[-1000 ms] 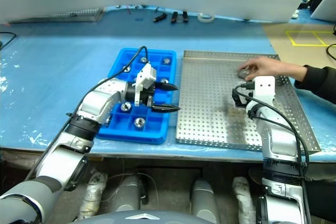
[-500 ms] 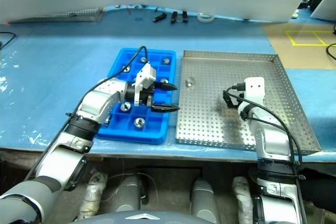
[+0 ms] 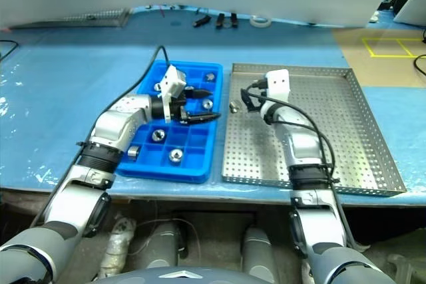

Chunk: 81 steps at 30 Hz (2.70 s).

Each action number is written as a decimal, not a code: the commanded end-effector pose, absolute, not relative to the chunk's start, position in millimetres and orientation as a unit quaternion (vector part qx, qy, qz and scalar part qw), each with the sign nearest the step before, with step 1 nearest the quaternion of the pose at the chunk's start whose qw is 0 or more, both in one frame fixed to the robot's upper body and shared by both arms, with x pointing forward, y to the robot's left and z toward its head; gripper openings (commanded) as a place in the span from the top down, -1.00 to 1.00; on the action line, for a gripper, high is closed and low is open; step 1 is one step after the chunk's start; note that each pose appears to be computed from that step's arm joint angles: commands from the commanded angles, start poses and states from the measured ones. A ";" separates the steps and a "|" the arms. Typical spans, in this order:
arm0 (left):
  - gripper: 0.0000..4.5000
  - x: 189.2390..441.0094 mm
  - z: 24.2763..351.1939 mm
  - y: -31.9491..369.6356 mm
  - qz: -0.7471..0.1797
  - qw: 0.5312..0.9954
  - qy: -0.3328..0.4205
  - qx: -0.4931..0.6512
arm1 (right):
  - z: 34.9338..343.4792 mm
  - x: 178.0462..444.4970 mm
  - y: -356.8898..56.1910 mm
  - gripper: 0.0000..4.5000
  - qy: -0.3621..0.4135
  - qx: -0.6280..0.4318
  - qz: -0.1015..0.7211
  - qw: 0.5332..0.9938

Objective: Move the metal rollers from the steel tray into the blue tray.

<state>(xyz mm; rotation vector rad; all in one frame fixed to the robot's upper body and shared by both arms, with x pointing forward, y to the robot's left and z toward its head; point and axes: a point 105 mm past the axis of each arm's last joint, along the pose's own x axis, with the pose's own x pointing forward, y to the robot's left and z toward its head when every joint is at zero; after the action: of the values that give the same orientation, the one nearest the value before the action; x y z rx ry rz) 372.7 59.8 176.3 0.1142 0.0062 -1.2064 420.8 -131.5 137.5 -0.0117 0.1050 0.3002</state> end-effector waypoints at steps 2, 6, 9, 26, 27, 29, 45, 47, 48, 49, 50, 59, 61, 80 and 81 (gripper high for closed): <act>-1.00 384.8 200.3 81.7 -0.513 0.856 -0.038 0.059 | 144.5 434.5 -124.9 -1.00 0.024 -0.006 0.140 0.990; -1.00 378.9 199.4 92.2 -0.503 0.862 -0.034 0.057 | 136.7 441.5 -117.4 -1.00 0.033 0.006 0.143 0.989; -1.00 374.4 196.1 96.2 -0.500 0.863 -0.028 0.061 | 137.6 442.0 -108.2 -1.00 0.028 0.008 0.160 0.987; -1.00 367.6 188.7 95.9 -0.508 0.859 -0.010 0.065 | 141.1 417.7 -115.1 -1.00 0.008 0.027 0.202 0.979; -1.00 367.4 188.7 95.0 -0.511 0.857 -0.010 0.065 | 147.9 414.2 -116.8 -1.00 -0.003 0.042 0.209 0.977; -1.00 367.1 188.6 93.9 -0.513 0.856 -0.009 0.065 | 157.1 409.1 -119.4 -1.00 -0.016 0.059 0.218 0.974; -1.00 365.1 184.8 87.9 -0.525 0.848 -0.003 0.067 | 129.0 402.7 -128.0 -1.00 0.029 0.027 0.199 0.979; -1.00 364.9 184.4 88.0 -0.525 0.848 -0.002 0.068 | 127.2 402.4 -123.0 -1.00 0.031 0.027 0.205 0.978; -1.00 364.9 184.3 88.0 -0.526 0.848 -0.001 0.068 | 126.8 402.3 -121.5 -1.00 0.032 0.028 0.207 0.977; -1.00 365.0 184.1 88.0 -0.526 0.848 -0.001 0.068 | 126.3 402.9 -118.7 -1.00 0.033 0.026 0.210 0.977; -1.00 364.8 183.3 87.5 -0.527 0.847 0.001 0.069 | 126.1 404.2 -115.2 -1.00 0.034 0.024 0.213 0.976; -1.00 362.3 181.7 84.2 -0.533 0.843 0.003 0.070 | 109.8 413.1 -113.2 -1.00 0.053 0.018 0.200 0.978; -1.00 361.8 181.0 84.6 -0.533 0.843 0.004 0.071 | 110.6 412.4 -115.2 -1.00 0.049 0.023 0.198 0.979; -1.00 361.2 179.6 80.2 -0.539 0.839 0.007 0.069 | 113.7 407.7 -130.4 -1.00 0.041 0.046 0.176 0.983; -1.00 361.1 179.4 80.3 -0.539 0.839 0.008 0.069 | 114.0 408.3 -131.5 -1.00 0.040 0.046 0.172 0.983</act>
<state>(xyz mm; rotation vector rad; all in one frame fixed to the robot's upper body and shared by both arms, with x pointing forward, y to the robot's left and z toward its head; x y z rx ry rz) 363.9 84.2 167.7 0.1233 0.0624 -1.1189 407.1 -129.4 103.6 0.1026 0.1300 0.3583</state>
